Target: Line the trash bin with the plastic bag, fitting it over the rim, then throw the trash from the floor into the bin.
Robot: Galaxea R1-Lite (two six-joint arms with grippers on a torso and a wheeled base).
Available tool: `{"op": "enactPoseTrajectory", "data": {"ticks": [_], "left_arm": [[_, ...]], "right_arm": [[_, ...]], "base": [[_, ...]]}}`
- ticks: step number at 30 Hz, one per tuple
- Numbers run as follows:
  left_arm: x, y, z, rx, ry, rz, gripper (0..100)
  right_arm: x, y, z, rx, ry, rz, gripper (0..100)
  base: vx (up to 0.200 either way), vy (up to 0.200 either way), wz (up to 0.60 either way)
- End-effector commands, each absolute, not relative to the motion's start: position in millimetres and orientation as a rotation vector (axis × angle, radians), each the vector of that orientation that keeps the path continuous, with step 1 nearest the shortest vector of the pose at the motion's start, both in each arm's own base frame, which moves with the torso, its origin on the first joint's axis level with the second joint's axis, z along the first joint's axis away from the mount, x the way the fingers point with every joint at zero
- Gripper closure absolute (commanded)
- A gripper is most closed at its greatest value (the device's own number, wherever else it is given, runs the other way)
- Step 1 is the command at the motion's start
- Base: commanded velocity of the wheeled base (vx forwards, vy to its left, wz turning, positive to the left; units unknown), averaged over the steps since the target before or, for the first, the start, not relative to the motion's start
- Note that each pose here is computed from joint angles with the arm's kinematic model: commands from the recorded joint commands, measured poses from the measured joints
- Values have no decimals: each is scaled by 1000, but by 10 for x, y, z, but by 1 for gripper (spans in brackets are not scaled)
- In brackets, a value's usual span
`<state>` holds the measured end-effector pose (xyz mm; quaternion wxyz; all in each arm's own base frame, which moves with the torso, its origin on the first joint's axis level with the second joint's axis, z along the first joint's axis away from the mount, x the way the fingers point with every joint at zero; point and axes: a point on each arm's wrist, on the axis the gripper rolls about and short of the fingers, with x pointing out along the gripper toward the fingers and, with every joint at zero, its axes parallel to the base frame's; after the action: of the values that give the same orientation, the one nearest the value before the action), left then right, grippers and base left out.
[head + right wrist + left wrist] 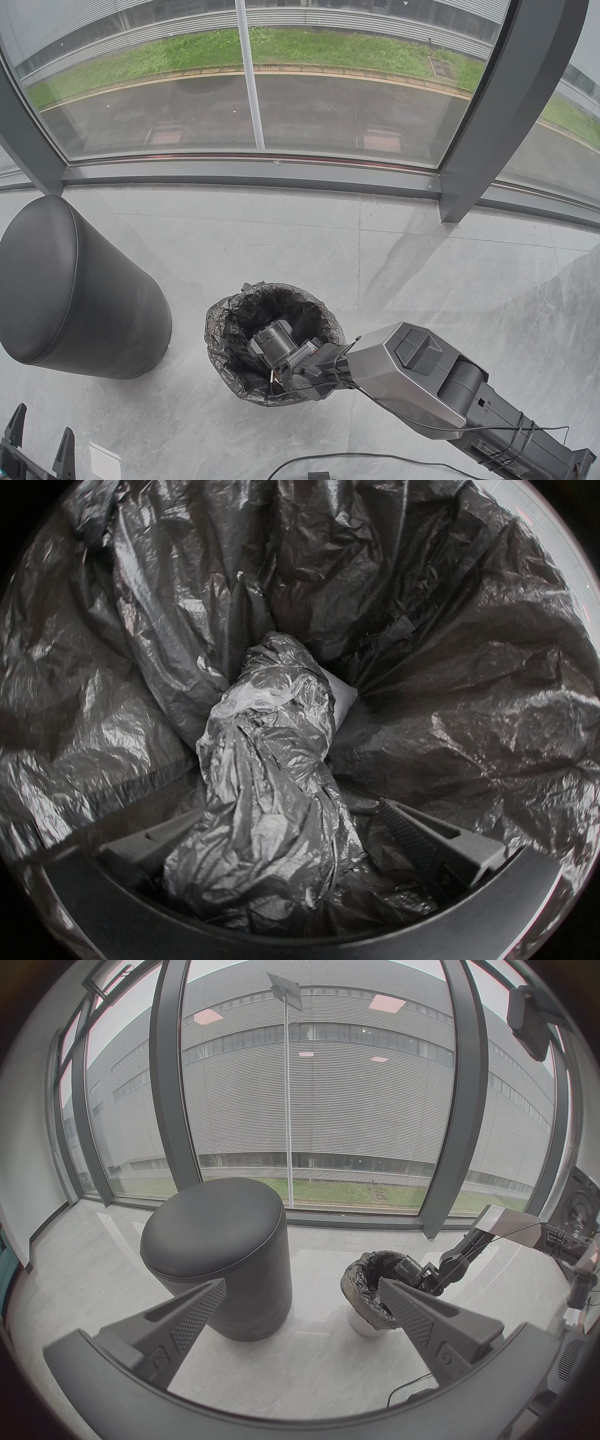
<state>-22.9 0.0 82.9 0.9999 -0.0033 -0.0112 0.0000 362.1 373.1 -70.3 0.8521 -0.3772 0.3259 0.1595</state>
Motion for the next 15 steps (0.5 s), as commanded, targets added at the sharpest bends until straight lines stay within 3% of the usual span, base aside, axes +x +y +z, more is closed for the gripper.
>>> {"op": "enactPoseTrajectory", "data": {"ticks": [1, 15], "left_arm": [[-227, 0, 777, -8, -20, 0, 0], [-228, 0, 777, -8, -21, 0, 0]], "right_arm": [[3600, 3773, -531, -781, 660, 341, 0], [3369, 3991, 295, -717, 522, 377, 0]], "base": [[0, 0, 0], [0, 0, 0]]}}
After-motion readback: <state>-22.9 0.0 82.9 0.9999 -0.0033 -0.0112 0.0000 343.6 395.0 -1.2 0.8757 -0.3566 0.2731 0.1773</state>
